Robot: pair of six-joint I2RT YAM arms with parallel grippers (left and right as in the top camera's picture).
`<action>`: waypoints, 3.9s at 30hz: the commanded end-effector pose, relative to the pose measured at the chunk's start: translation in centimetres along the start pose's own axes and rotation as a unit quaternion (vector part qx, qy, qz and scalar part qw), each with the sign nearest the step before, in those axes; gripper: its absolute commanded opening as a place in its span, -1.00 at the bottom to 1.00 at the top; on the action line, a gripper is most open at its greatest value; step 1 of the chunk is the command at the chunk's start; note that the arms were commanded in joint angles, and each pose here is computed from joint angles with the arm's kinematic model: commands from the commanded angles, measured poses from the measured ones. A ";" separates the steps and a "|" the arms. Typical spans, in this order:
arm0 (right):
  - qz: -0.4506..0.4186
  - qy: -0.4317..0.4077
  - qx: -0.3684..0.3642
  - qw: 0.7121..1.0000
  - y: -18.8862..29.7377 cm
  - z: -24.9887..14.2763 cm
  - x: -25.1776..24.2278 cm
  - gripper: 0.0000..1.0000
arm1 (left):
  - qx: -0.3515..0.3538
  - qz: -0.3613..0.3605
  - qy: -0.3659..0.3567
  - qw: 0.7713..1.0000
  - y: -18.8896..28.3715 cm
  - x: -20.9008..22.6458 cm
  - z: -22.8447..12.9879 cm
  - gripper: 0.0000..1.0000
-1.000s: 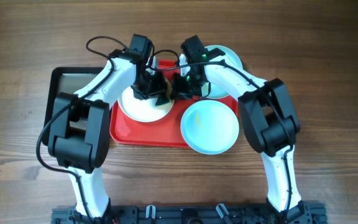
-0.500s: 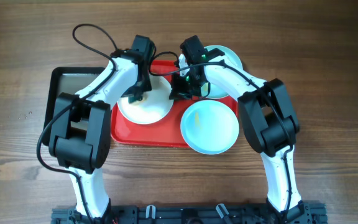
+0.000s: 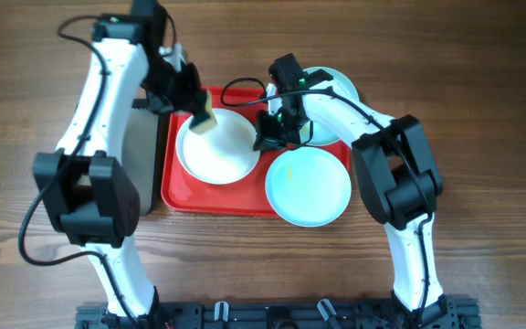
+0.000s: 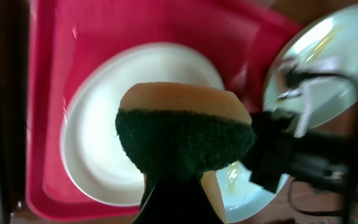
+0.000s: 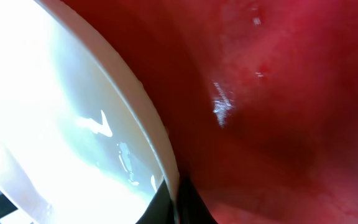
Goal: Clean dirty plates on tray and stack at the side
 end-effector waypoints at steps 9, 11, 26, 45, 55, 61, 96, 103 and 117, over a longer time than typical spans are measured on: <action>-0.083 0.075 -0.225 0.968 13.2 -3.6 3.8 -0.91 | -0.080 0.077 0.051 0.993 2.5 3.4 2.2 -0.92; -0.111 0.078 -0.271 0.953 14.8 -4.7 4.4 -0.91 | -0.082 0.076 0.050 0.992 2.5 3.4 2.3 -0.92; -0.344 0.157 -0.495 0.782 15.2 -11.4 9.1 -0.91 | -0.051 0.079 0.066 0.993 -0.2 4.4 1.5 -0.92; -0.465 0.197 -0.647 0.572 16.7 -16.4 13.0 -0.92 | -0.050 0.076 0.036 0.995 -2.0 2.3 1.5 -0.92; -0.462 0.198 -0.647 0.573 16.6 -16.5 13.1 -0.91 | -0.051 0.076 0.034 0.995 -2.1 2.2 1.6 -0.92; -0.437 0.228 -0.605 0.625 15.5 -16.1 12.9 -0.91 | -0.051 0.076 0.034 0.995 -2.1 2.2 1.6 -0.92; -0.152 -0.384 -0.289 0.864 29.2 -4.7 -28.3 -0.91 | -0.063 0.094 0.025 0.993 -2.2 1.9 1.9 -0.92; -0.132 -0.384 -0.251 0.879 23.2 -5.2 -30.1 -0.92 | -0.066 0.094 0.024 0.993 -2.2 1.9 2.0 -0.92; -0.023 -0.232 -0.215 0.948 26.4 -6.8 -22.6 -0.37 | -0.073 0.092 0.034 0.993 -2.2 1.9 2.1 -0.92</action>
Point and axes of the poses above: each gripper's point midway between its finger pads, its own y axis back along the fingers, its own x axis along the line the jaws close on, z = x × y, the point moved 9 cm from there along y, back along the fingers, and after that the axes turned 13 degrees about -y, right-handed, at the moved point
